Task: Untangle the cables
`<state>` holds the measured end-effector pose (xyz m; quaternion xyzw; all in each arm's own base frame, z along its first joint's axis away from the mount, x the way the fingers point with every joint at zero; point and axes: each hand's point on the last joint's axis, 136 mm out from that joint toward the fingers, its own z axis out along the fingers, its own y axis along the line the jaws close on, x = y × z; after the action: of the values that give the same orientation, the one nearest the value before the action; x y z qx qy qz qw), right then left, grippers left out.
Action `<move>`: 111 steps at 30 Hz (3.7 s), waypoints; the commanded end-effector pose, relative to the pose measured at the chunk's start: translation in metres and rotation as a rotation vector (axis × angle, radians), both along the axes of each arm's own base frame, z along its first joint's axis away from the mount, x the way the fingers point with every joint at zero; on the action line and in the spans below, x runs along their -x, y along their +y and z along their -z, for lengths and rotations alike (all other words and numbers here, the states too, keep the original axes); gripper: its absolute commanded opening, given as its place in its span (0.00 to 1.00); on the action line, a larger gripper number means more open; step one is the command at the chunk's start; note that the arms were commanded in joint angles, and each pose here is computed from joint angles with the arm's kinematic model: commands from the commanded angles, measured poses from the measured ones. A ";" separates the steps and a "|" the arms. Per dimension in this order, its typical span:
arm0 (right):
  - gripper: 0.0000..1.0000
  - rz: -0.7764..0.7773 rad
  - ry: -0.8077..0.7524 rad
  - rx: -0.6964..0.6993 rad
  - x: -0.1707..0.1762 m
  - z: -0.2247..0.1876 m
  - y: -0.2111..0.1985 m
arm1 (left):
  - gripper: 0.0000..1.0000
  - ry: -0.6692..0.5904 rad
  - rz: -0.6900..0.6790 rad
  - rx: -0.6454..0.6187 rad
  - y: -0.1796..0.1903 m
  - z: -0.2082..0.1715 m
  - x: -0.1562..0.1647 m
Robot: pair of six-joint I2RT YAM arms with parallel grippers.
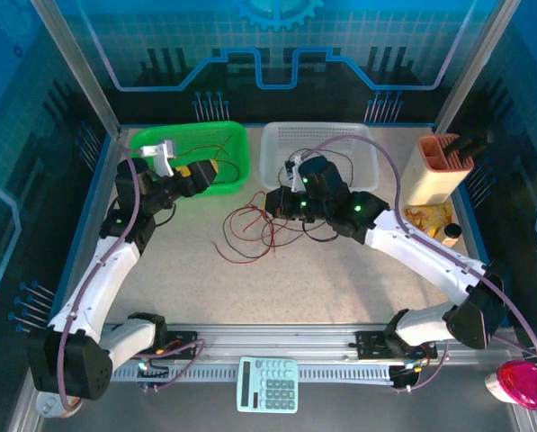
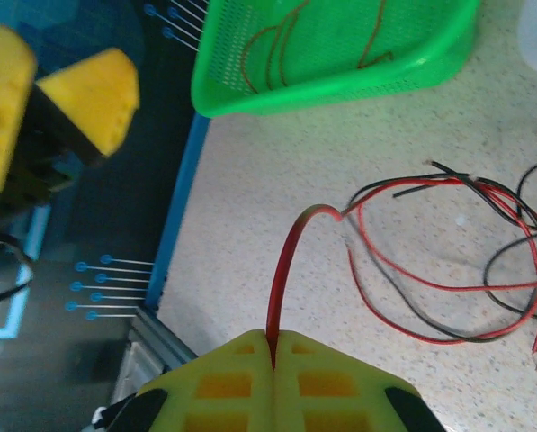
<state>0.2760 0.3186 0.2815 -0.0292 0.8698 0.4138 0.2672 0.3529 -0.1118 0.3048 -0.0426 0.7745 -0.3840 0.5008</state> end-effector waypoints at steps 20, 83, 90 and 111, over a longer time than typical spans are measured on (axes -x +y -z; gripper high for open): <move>0.00 -0.129 -0.245 -0.290 0.014 -0.146 -0.014 | 0.80 -0.240 0.379 -0.036 -0.086 -0.049 0.030; 0.00 -0.162 -0.567 -0.614 0.022 -0.331 -0.063 | 0.69 -0.136 0.353 -0.185 -0.106 0.018 0.047; 0.00 -0.164 -0.549 -0.606 0.019 -0.324 -0.061 | 0.77 -0.224 0.301 -0.259 -0.086 -0.009 0.066; 0.00 -0.210 -0.393 -0.571 0.011 -0.267 -0.041 | 0.63 -0.568 0.458 -0.255 -0.120 -0.165 0.060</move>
<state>0.2780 0.2778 0.5397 -0.1007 0.6579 0.6410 0.3823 0.3005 -0.2249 0.4591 0.2662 0.6522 -0.3800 0.5995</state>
